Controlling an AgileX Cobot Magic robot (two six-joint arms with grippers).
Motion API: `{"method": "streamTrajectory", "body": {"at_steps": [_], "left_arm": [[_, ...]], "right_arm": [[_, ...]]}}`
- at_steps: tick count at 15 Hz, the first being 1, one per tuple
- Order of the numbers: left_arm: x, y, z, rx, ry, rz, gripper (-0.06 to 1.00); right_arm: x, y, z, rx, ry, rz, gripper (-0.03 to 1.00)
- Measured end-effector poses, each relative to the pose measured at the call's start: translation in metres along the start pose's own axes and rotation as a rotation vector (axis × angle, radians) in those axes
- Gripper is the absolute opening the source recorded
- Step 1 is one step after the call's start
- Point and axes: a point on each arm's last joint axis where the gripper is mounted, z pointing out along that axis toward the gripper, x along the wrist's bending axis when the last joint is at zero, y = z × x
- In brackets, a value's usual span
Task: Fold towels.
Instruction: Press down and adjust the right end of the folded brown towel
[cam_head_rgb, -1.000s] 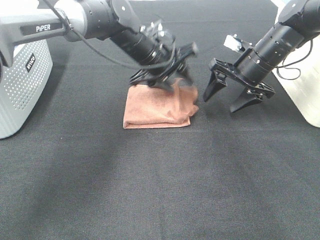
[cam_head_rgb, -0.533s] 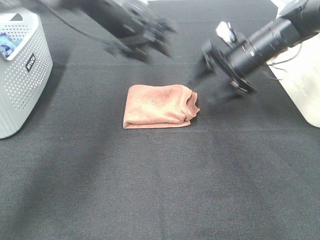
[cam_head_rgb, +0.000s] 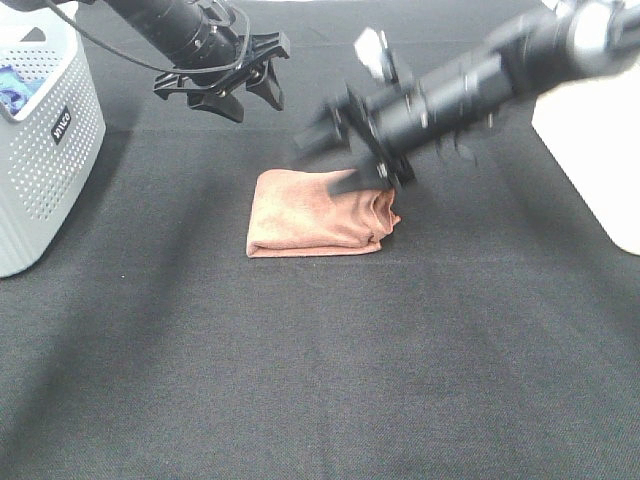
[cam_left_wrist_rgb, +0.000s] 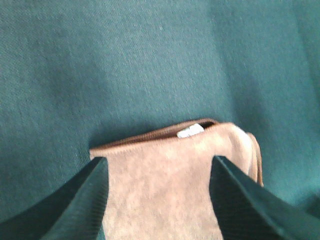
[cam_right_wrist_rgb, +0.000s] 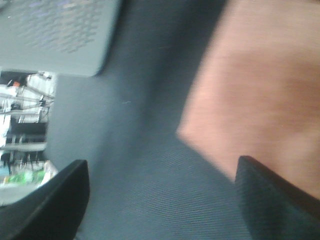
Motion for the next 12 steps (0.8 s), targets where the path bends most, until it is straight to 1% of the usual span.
{"method": "streamTrajectory", "body": {"at_steps": [1, 2, 3, 4, 6, 7, 8, 10, 11, 12], "left_arm": [[0.0, -0.001, 0.0, 0.007, 0.0, 0.001, 0.57], [0.0, -0.001, 0.0, 0.007, 0.0, 0.001, 0.57], [0.0, -0.002, 0.0, 0.022, 0.001, 0.001, 0.57], [0.0, -0.003, 0.0, 0.028, 0.001, 0.001, 0.57], [0.0, -0.003, 0.0, 0.032, 0.001, 0.001, 0.57], [0.0, -0.003, 0.0, 0.032, 0.001, 0.001, 0.57], [0.0, -0.004, 0.0, 0.039, 0.001, 0.001, 0.57], [-0.001, -0.006, -0.003, 0.076, 0.001, 0.006, 0.57], [-0.003, -0.007, -0.007, 0.091, 0.002, 0.013, 0.57], [-0.005, -0.007, -0.016, 0.1, 0.013, 0.033, 0.57]], "right_arm": [[-0.014, -0.002, 0.004, 0.004, -0.011, 0.028, 0.75], [-0.014, -0.002, 0.004, 0.004, -0.011, 0.028, 0.75], [-0.028, -0.003, 0.005, 0.002, -0.023, 0.061, 0.75], [-0.045, -0.004, 0.001, -0.005, -0.036, 0.114, 0.75], [-0.061, -0.003, -0.011, -0.014, -0.052, 0.168, 0.75], [-0.068, -0.003, -0.02, -0.016, -0.044, 0.191, 0.75], [-0.071, -0.003, -0.024, -0.01, -0.045, 0.2, 0.75], [-0.078, -0.006, -0.03, 0.015, -0.081, 0.223, 0.75], [-0.079, -0.008, -0.033, 0.043, -0.123, 0.209, 0.75], [-0.075, -0.008, -0.04, 0.057, -0.156, 0.192, 0.75]]}}
